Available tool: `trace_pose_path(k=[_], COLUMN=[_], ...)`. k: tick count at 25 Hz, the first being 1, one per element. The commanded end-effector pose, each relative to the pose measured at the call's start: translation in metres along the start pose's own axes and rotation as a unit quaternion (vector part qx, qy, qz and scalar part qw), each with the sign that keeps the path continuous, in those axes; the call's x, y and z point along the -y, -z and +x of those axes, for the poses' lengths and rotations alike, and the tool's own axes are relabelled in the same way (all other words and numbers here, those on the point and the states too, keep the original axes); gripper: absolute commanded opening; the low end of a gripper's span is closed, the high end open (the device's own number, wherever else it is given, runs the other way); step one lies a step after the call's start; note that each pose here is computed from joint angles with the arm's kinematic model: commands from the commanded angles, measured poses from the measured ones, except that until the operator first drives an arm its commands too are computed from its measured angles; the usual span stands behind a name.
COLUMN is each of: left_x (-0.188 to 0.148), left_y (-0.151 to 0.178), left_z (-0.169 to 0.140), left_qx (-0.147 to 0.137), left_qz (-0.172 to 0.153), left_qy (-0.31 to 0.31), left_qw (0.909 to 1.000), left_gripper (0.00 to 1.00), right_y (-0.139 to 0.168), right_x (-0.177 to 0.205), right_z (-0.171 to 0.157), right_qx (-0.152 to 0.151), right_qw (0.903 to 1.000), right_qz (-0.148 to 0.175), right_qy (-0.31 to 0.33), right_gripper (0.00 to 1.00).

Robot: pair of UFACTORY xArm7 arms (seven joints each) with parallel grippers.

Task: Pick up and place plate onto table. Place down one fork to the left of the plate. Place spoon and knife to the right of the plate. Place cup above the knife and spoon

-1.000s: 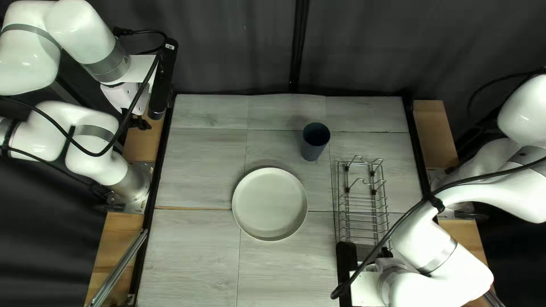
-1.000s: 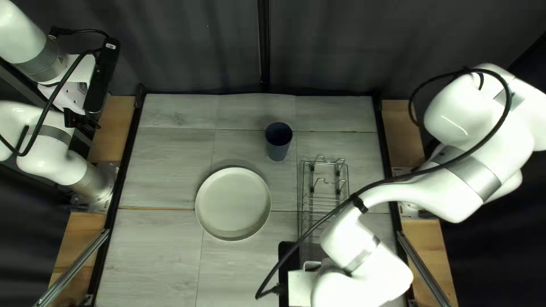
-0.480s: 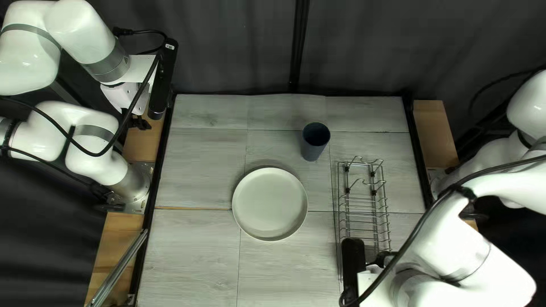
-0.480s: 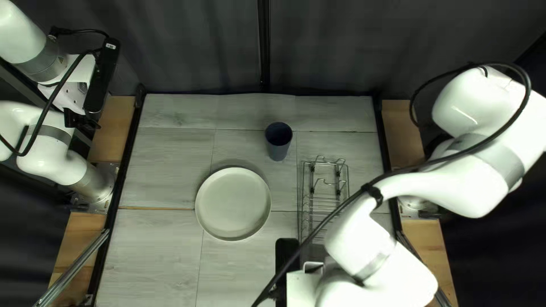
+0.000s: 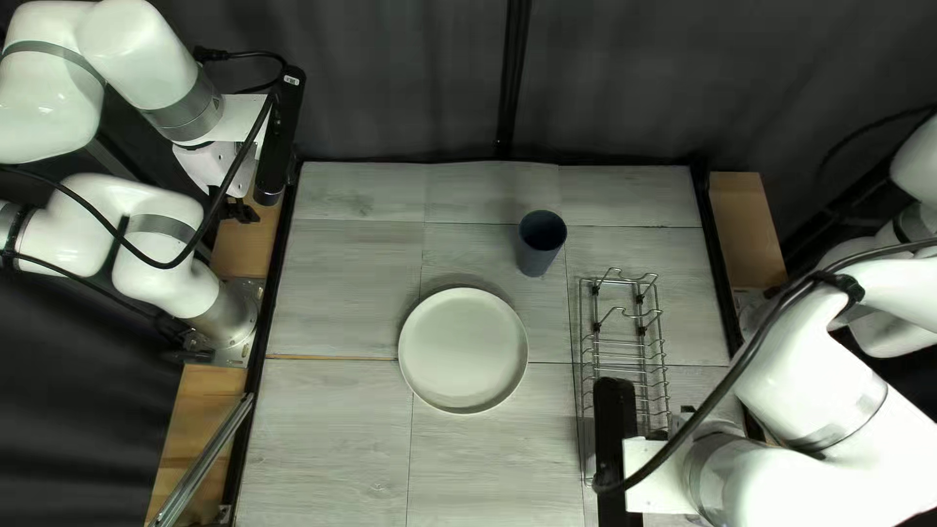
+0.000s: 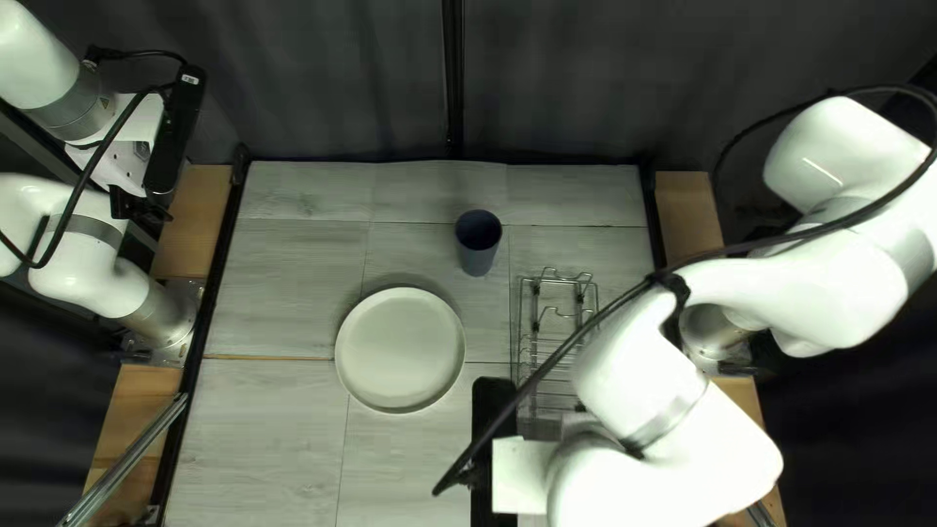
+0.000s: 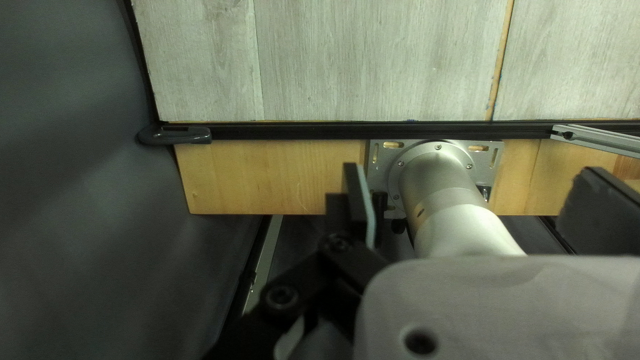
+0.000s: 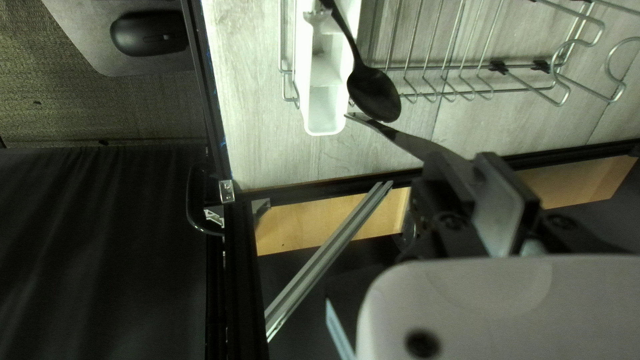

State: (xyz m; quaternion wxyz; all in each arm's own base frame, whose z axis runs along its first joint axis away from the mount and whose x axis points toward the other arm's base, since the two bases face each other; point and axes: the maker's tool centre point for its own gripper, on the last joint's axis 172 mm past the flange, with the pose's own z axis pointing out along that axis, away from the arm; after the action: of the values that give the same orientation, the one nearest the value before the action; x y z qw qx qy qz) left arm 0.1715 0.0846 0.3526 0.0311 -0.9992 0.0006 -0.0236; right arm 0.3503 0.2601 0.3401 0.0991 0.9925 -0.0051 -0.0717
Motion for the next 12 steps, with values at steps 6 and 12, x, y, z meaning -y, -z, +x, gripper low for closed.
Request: trace_pose_path(k=[6, 12], left_x=[0.0, 0.0], left_y=[0.0, 0.0], left_z=[0.0, 0.0], left_qx=[0.0, 0.0], left_qz=[0.0, 0.0], left_qy=[0.0, 0.0], left_qw=[1.0, 1.0], left_gripper=[1.0, 1.0], right_y=[0.039, 0.05], right_x=[-0.022, -0.073], right_z=[0.012, 0.037], right_qx=[-0.01, -0.015], right_qw=[0.9999, 0.9994], right_qz=[0.008, 0.026], right_qy=[-0.009, -0.018], right_gripper=[0.0, 0.0])
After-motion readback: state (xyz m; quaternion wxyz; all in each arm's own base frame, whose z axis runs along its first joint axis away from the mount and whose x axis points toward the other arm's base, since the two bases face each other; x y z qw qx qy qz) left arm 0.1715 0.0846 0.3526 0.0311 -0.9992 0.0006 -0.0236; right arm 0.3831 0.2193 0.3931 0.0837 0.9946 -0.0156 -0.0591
